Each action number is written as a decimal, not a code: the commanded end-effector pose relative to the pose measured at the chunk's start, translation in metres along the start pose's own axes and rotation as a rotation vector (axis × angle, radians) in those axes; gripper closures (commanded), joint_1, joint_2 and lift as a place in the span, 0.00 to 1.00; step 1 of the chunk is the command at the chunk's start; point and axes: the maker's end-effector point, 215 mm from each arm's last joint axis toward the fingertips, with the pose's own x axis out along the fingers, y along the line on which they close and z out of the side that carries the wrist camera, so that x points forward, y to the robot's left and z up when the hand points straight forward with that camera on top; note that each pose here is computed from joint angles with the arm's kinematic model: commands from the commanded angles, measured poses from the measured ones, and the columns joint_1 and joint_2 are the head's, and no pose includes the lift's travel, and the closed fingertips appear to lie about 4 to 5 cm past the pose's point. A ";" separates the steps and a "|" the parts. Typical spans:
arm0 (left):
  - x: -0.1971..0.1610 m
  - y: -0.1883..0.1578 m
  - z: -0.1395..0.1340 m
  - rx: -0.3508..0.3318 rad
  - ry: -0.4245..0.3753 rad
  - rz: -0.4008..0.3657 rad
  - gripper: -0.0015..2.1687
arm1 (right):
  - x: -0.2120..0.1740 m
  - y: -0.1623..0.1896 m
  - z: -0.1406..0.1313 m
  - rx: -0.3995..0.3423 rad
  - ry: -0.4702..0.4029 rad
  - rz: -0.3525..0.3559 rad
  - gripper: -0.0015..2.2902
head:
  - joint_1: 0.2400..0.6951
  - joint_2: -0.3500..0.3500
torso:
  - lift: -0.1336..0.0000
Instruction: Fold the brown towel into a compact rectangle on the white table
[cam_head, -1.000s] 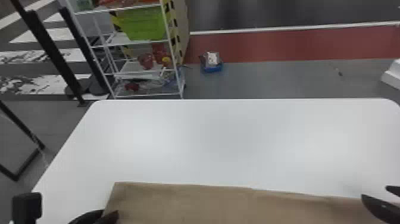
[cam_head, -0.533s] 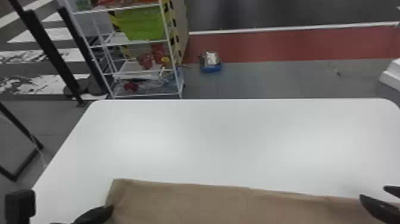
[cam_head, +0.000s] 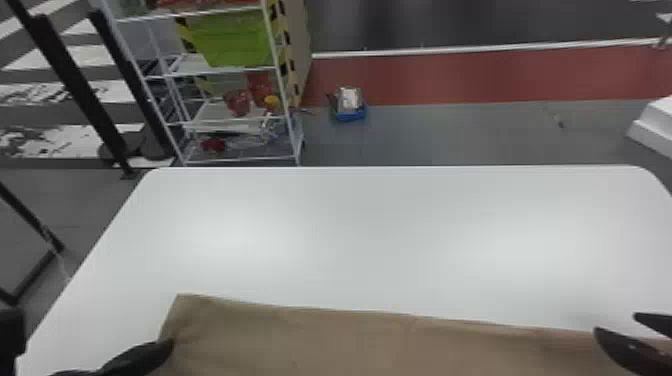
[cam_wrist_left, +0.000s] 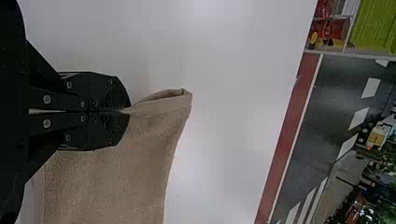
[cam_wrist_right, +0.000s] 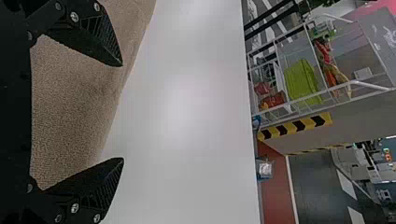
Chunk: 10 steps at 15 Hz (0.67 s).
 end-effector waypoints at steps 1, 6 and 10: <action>-0.012 0.022 0.011 -0.042 -0.021 0.050 0.63 | -0.001 -0.001 0.001 -0.002 -0.002 -0.003 0.08 | 1.00 0.72 | 0.07; -0.033 0.059 0.026 -0.071 -0.069 0.128 0.63 | 0.002 0.001 0.003 -0.005 -0.008 0.006 0.08 | 1.00 0.84 | 0.07; -0.044 0.070 0.033 -0.099 -0.089 0.153 0.63 | 0.000 0.000 0.004 -0.004 -0.012 0.003 0.08 | 1.00 0.92 | 0.07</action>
